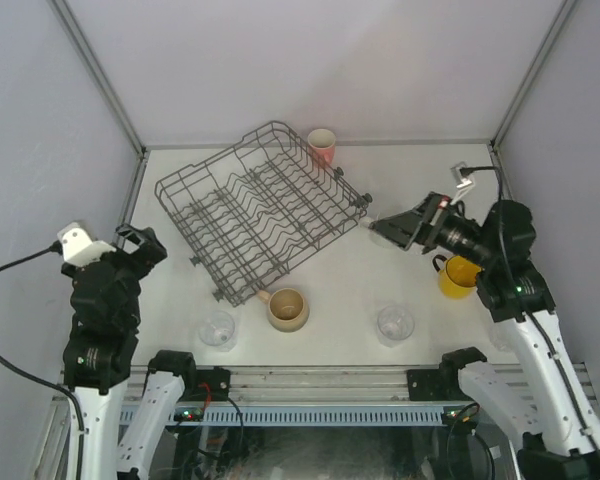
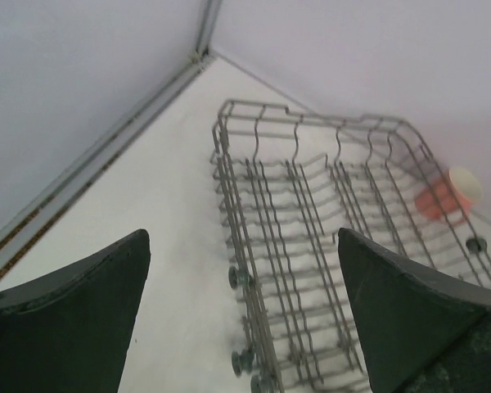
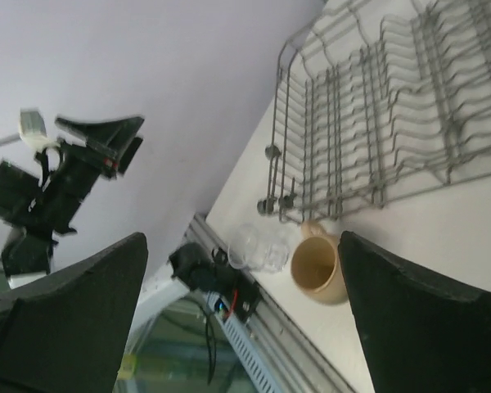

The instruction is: Load the cups into the dish rack

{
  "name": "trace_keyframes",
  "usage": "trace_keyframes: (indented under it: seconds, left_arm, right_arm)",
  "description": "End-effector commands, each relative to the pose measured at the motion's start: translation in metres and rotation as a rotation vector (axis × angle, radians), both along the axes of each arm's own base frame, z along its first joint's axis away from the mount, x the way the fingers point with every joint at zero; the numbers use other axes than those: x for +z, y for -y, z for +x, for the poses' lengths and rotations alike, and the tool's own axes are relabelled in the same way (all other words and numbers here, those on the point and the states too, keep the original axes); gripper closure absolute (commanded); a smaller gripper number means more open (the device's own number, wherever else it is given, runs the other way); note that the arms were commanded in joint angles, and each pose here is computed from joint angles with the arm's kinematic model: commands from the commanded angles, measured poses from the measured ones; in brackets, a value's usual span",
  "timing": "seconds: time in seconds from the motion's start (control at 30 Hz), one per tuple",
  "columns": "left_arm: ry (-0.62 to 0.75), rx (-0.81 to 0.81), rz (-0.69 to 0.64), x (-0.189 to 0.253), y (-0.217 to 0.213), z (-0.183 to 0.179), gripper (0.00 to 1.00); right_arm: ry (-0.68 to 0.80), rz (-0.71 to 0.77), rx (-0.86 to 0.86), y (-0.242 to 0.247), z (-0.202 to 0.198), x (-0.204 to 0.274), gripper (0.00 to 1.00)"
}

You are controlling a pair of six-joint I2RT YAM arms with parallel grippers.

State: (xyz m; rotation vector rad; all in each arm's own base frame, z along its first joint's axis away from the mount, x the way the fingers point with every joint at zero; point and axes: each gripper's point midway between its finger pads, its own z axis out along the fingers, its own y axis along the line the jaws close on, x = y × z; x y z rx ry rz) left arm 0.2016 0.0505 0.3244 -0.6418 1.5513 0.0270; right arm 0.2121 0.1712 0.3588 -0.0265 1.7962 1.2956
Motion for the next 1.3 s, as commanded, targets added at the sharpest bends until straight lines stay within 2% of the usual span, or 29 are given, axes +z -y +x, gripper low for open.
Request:
trace_keyframes:
  seconds: [0.0, 0.1, 0.13, 0.27, 0.37, 0.47, 0.67, 0.73, 0.87, 0.93, 1.1, 1.27]
  left_arm:
    - [-0.137, -0.184, -0.028, -0.018, 0.031, -0.005, 0.00]
    - [-0.191, -0.178, -0.063, -0.028, 0.033, -0.013, 0.00]
    - [-0.221, -0.201, -0.067, -0.031, 0.037, -0.013, 0.00]
    - [-0.335, -0.294, -0.104, -0.037, 0.055, -0.012, 0.00]
    - [-0.266, -0.329, -0.138, -0.025, 0.063, -0.015, 0.00]
    - [-0.224, -0.405, -0.163, -0.015, 0.077, -0.018, 0.00]
    - [-0.247, -0.520, -0.188, -0.012, 0.097, -0.023, 0.00]
    - [-0.197, -0.537, -0.184, -0.001, 0.099, -0.026, 0.00]
    - [-0.138, -0.470, -0.238, 0.007, 0.091, -0.030, 0.00]
    - [-0.161, -0.525, -0.224, 0.005, 0.100, -0.030, 0.00]
    - [-0.326, -0.558, -0.249, -0.023, 0.108, -0.023, 0.00]
    - [-0.354, -0.552, -0.260, -0.028, 0.108, -0.024, 0.00]
  right_arm:
    - [-0.058, -0.155, -0.002, -0.023, -0.010, -0.021, 0.01]
    - [-0.128, -0.259, -0.034, -0.040, -0.019, -0.050, 0.05]
    - [-0.165, -0.314, -0.082, -0.042, -0.015, -0.065, 0.08]
    - [-0.293, -0.467, -0.096, -0.065, -0.026, -0.116, 0.22]
    - [-0.344, -0.530, -0.135, -0.081, -0.027, -0.140, 0.30]
    - [-0.414, -0.582, -0.160, -0.094, -0.028, -0.164, 0.30]
    - [-0.486, -0.654, -0.160, -0.119, -0.027, -0.204, 0.37]
    - [-0.512, -0.662, -0.146, -0.127, -0.027, -0.214, 0.37]
    - [-0.549, -0.678, -0.101, -0.146, -0.029, -0.231, 0.38]
    - [-0.559, -0.691, -0.091, -0.153, -0.028, -0.235, 0.38]
    - [-0.571, -0.708, -0.064, -0.169, -0.027, -0.241, 0.39]
    - [-0.604, -0.748, -0.050, -0.178, -0.029, -0.256, 0.41]
